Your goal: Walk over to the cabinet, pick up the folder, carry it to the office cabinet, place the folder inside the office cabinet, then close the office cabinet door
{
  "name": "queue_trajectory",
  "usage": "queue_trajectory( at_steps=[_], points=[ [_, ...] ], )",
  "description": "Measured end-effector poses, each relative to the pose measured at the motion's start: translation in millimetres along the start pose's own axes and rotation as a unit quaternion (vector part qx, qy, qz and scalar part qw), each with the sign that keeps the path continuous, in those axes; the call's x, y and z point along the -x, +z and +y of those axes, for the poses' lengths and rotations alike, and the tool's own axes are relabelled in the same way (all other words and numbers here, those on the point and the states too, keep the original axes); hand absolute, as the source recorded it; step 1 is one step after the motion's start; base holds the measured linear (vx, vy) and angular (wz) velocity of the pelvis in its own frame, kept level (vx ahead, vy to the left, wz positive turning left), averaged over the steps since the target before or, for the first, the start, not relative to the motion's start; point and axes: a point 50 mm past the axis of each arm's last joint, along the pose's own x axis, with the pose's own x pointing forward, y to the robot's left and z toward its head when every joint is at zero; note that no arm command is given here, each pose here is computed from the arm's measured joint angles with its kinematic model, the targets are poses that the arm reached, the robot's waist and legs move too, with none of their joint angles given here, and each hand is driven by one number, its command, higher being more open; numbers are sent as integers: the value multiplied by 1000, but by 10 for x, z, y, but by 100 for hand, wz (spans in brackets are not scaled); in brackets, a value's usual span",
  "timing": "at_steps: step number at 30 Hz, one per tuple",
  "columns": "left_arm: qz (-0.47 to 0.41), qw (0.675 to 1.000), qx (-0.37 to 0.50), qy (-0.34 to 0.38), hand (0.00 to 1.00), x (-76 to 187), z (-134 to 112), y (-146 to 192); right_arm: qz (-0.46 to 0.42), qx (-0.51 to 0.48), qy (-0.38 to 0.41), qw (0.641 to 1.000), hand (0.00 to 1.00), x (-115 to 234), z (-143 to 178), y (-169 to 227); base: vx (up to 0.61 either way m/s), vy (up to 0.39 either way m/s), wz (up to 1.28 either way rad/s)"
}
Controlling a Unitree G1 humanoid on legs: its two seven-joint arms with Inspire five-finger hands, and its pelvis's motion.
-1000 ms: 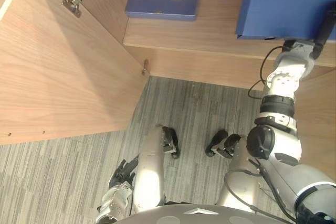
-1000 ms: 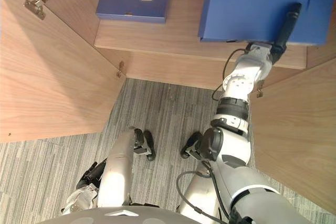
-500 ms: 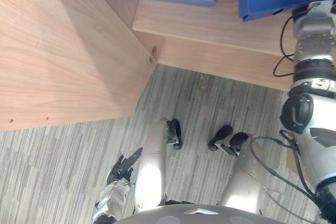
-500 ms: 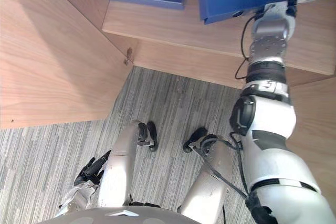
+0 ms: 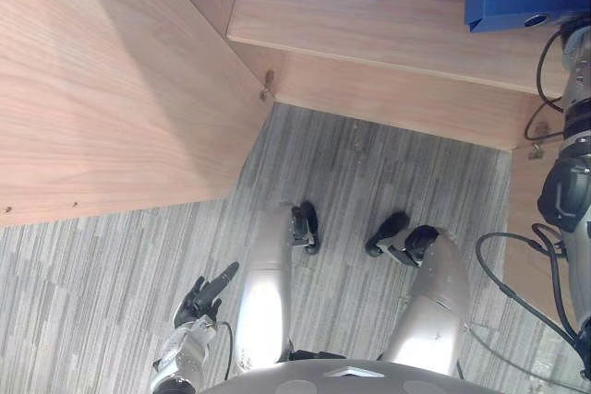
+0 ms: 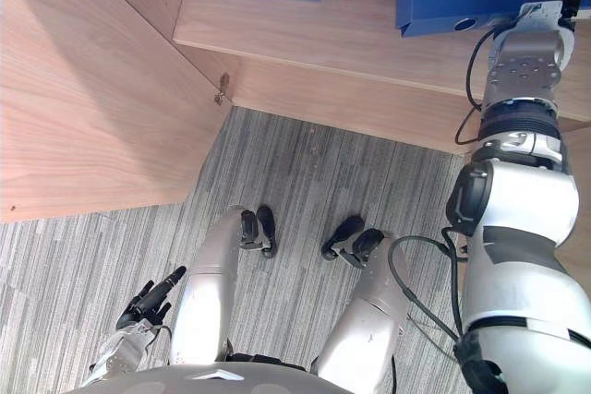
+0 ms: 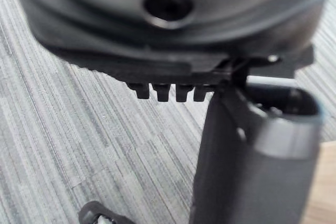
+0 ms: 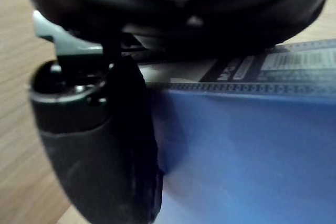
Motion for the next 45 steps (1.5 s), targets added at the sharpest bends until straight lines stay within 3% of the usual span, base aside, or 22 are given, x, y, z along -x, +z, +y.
queue_trajectory(
  at_steps=[10, 11, 17, 24, 33, 40, 45],
  points=[
    [-37, 998, 13, 48, 100, 23, 300, 229, -9, -13, 22, 1000, 0, 29, 165, 99, -34, 15, 2],
    [-45, 997, 19, 52, 100, 29, 325, 262, -10, -27, 30, 999, 100, 39, 213, 132, -42, 16, 2],
    [-58, 996, 34, 65, 100, 45, 397, 316, -35, -89, 97, 991, 100, 135, 459, 351, -42, 10, 4],
    [-67, 994, 47, 72, 100, 57, 442, 348, -45, -97, 133, 985, 100, 156, 514, 399, -39, -3, 4],
    [-65, 994, 53, 72, 100, 61, 459, 334, -24, 66, 175, 982, 100, 182, 569, 133, -44, -23, -8],
    [-62, 997, 39, 33, 100, 48, 394, 323, 2, 273, 257, 927, 100, 214, 592, -167, 8, -17, -8],
    [-67, 998, 10, 3, 100, 41, 396, 422, 46, 423, 254, 868, 100, 119, 303, -351, 48, -23, -6]
  ],
)
